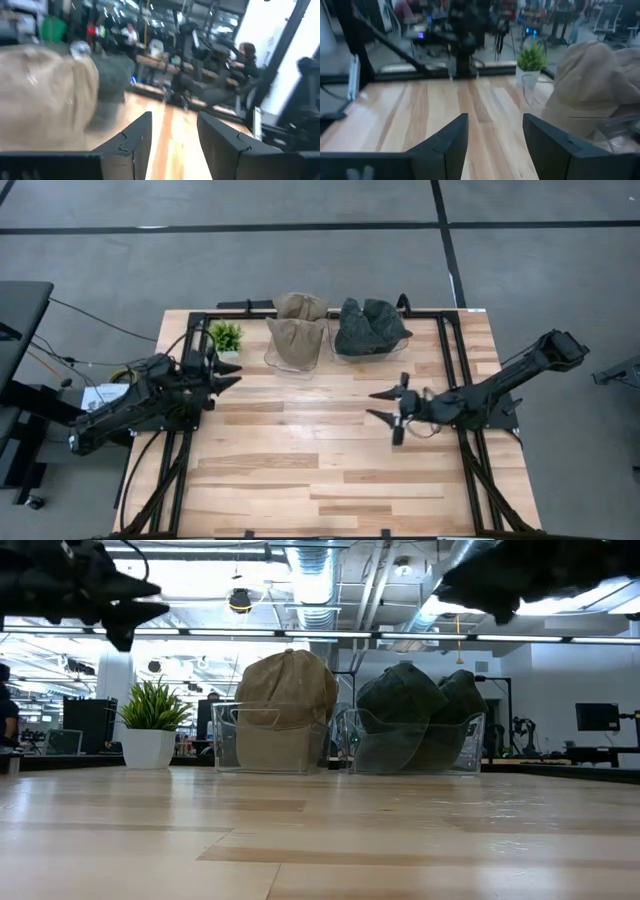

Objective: Pick & Place hat
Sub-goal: Return to Home Position

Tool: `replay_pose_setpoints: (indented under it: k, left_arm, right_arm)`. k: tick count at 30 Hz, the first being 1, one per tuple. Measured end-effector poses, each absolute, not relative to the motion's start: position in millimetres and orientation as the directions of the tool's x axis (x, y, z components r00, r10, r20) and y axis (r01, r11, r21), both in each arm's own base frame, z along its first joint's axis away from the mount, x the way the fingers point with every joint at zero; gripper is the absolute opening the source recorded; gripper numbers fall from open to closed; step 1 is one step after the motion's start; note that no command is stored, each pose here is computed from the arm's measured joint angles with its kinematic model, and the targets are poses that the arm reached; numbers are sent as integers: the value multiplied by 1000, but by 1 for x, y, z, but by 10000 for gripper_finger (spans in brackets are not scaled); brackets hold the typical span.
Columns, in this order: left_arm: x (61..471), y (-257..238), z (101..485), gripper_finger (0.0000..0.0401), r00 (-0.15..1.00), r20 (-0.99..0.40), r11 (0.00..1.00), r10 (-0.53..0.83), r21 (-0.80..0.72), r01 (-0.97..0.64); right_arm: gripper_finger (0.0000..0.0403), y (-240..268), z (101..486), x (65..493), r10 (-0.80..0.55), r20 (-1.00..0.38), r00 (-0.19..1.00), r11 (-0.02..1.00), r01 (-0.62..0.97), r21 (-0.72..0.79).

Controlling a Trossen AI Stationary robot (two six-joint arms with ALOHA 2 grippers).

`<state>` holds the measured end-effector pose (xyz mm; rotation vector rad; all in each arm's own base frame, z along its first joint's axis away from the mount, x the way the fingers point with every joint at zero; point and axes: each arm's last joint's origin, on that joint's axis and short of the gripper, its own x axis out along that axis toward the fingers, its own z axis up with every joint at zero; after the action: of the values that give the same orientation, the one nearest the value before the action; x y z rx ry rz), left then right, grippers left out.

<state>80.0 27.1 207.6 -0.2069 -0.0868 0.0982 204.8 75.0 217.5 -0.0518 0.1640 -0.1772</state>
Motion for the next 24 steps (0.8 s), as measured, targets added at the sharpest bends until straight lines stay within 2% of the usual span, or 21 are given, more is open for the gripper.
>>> replay_pose_setpoints:
  k: [3, 13, 17, 21, 24]
  left_arm:
    - [82, 25, 202, 154, 998, 29, 972, 59, -231, -51]
    - [83, 19, 202, 154, 999, 34, 979, -3, -202, 10]
    - [83, 18, 202, 154, 999, 34, 979, -17, -201, 23]
    - [85, 18, 195, 154, 1000, 16, 978, -21, -207, 24]
    - [87, 19, 189, 154, 1000, 1, 980, -20, -197, 20]
  right_arm:
    - [176, 64, 205, 181, -148, -102, 984, 989, 146, -25]
    - [177, 26, 182, 122, -96, 122, 988, 995, 94, 15]
    - [176, 16, 177, 110, -74, 81, 994, 997, 73, 13]
    - [178, 7, 168, 100, -113, 17, 993, 993, 112, 28]
    - [178, 5, 172, 97, -62, 58, 996, 998, 63, -11]
